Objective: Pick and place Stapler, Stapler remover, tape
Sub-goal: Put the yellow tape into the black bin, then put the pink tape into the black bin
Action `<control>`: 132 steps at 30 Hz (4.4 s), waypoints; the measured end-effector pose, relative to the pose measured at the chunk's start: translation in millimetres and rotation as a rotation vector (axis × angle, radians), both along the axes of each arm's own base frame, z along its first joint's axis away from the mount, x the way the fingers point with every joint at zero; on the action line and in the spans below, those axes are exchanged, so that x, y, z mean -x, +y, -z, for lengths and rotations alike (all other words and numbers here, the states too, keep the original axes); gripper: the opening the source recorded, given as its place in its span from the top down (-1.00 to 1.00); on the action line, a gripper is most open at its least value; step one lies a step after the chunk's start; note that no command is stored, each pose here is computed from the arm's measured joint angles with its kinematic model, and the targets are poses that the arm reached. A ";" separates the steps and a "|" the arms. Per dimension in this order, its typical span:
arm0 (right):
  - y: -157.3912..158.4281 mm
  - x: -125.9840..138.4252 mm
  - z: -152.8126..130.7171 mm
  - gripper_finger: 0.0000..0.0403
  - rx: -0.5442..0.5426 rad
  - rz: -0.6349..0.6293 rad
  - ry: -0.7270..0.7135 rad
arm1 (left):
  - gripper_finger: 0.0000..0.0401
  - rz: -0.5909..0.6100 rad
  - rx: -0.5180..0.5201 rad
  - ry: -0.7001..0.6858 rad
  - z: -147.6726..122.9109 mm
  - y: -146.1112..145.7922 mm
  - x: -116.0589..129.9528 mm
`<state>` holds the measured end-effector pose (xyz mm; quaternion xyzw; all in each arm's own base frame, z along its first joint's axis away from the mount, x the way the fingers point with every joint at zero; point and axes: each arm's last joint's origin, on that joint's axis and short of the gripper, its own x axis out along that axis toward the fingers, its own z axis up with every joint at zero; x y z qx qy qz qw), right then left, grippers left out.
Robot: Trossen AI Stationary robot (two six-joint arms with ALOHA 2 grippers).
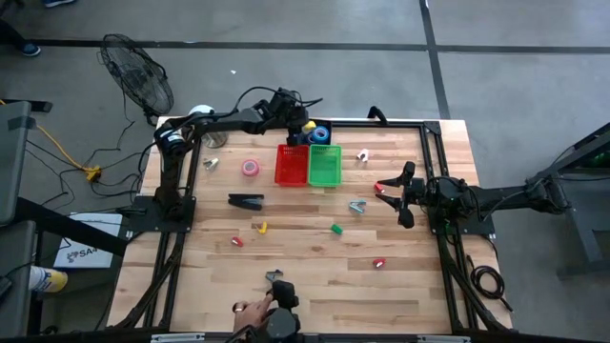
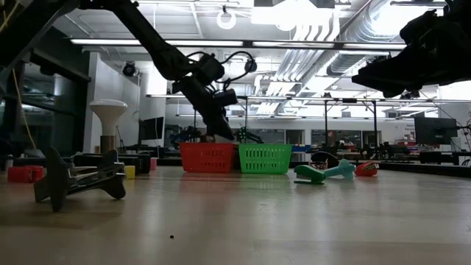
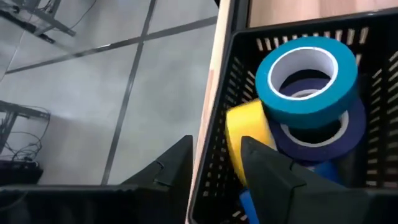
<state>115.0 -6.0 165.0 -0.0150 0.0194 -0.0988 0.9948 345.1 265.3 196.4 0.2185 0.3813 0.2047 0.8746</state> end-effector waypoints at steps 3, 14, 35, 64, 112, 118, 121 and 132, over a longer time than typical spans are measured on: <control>0.0 0.0 0.1 0.08 0.000 0.001 0.000 | 0.29 -0.012 0.012 -0.017 -0.4 -1.5 -1.5; 0.0 0.0 0.0 0.08 0.000 0.000 0.000 | 0.21 -0.219 -0.041 0.000 -22.2 -23.9 -3.7; 0.0 0.0 0.1 0.08 0.000 0.001 0.001 | 0.21 -0.544 0.574 0.421 -28.9 -93.4 70.5; 0.0 0.0 0.1 0.08 0.000 0.001 0.001 | -0.37 -0.743 0.723 0.366 17.3 -104.7 85.8; 0.0 0.0 0.0 0.08 0.000 0.001 0.000 | 0.83 -0.650 0.824 0.321 10.4 -91.7 56.1; 0.0 0.0 0.0 0.08 0.000 0.000 0.000 | 0.83 -0.496 0.711 0.111 -35.9 -74.2 27.3; 0.0 0.0 0.0 0.08 0.000 0.000 0.000 | 0.83 -0.396 0.660 -0.036 -55.0 -66.1 13.6; 0.0 0.0 0.0 0.08 0.000 0.001 0.000 | 0.83 -0.313 0.664 -0.407 -71.1 -51.3 -14.6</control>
